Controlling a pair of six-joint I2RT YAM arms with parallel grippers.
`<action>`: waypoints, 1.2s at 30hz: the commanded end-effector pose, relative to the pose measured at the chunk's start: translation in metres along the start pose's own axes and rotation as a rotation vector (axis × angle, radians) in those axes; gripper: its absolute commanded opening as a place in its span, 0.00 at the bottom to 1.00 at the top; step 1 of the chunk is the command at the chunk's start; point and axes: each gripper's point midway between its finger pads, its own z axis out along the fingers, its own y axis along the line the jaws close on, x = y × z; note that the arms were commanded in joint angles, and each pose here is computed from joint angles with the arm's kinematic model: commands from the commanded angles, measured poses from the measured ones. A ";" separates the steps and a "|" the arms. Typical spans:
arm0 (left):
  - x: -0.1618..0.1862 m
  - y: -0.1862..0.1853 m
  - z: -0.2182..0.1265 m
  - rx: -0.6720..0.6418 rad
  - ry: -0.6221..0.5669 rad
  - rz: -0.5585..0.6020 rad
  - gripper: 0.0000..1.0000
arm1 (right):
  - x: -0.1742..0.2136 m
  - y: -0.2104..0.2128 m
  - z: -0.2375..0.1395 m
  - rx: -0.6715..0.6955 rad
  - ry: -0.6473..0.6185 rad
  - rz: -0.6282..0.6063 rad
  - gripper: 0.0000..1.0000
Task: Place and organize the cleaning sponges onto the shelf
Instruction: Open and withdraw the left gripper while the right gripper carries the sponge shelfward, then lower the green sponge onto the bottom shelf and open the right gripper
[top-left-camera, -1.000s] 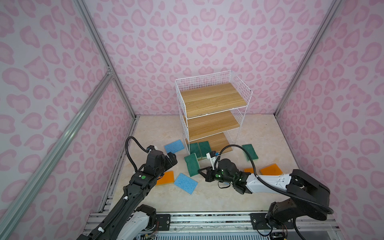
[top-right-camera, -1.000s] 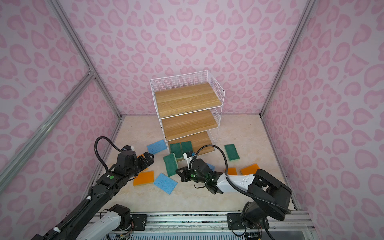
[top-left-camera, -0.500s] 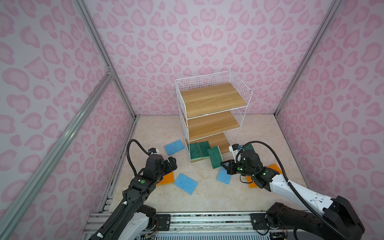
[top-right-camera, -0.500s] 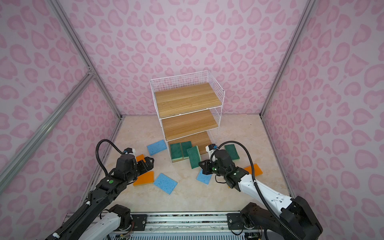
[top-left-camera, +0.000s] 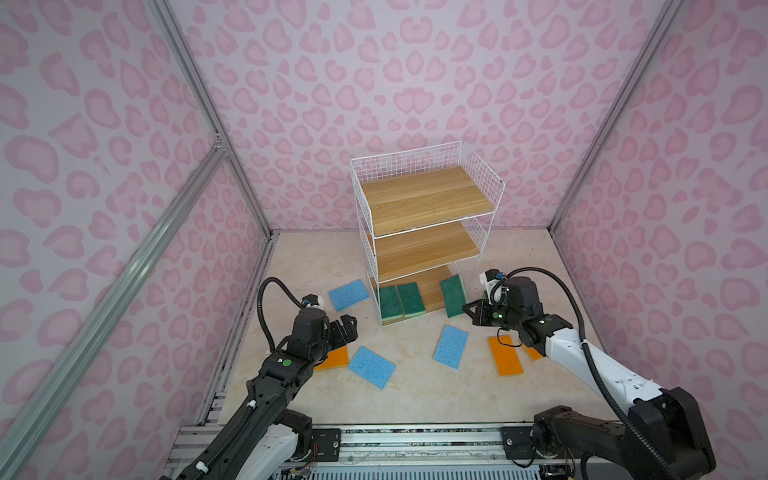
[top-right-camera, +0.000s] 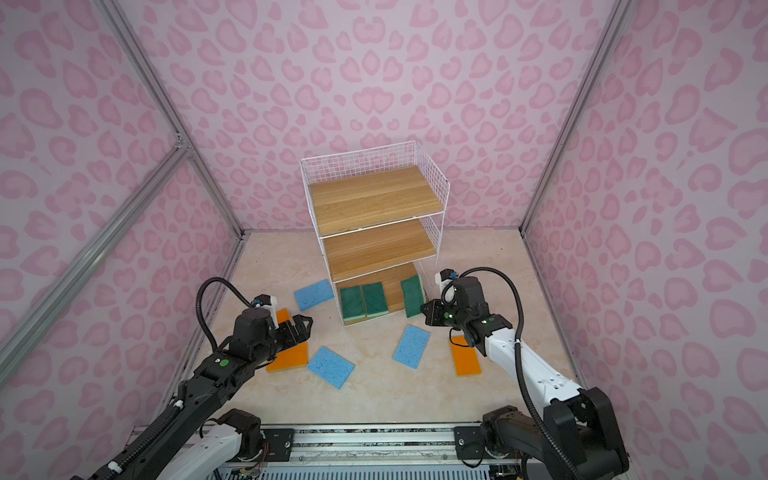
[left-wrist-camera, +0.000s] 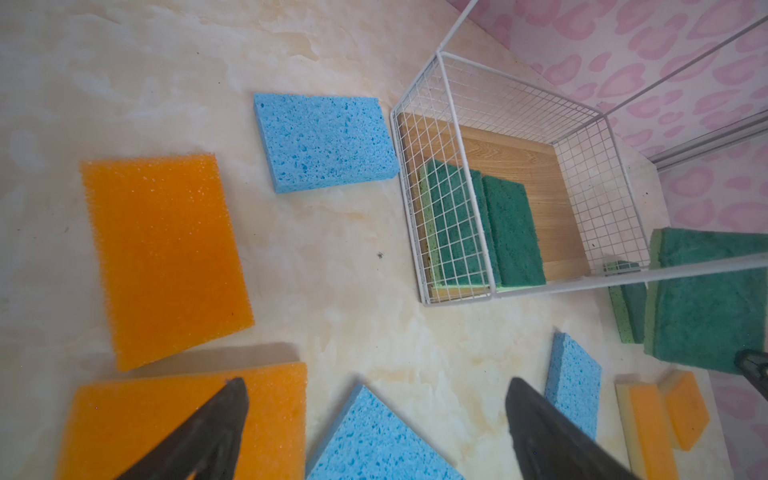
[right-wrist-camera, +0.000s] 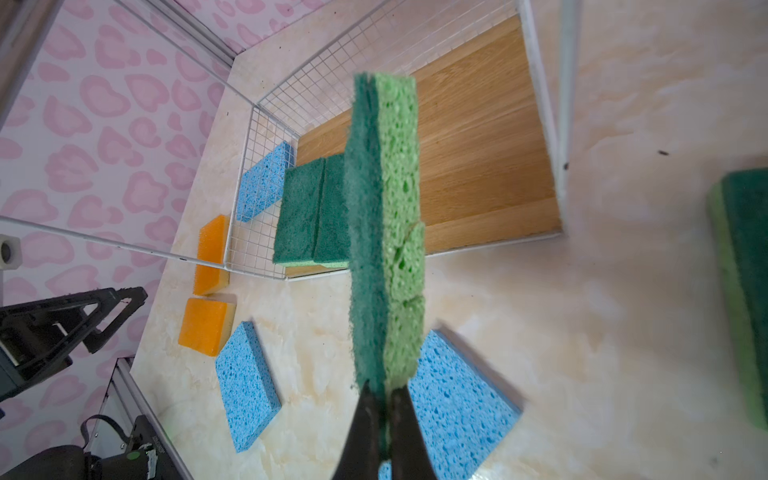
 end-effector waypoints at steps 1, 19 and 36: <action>-0.008 -0.009 0.000 0.037 -0.029 0.015 0.98 | 0.000 0.010 0.012 -0.072 0.054 -0.015 0.00; -0.004 0.004 0.000 0.005 -0.060 0.019 0.97 | -0.012 -0.014 0.069 -0.003 -0.027 0.000 0.00; -0.003 0.008 0.002 0.012 -0.097 0.018 0.98 | -0.020 -0.029 0.103 0.060 0.011 0.001 0.48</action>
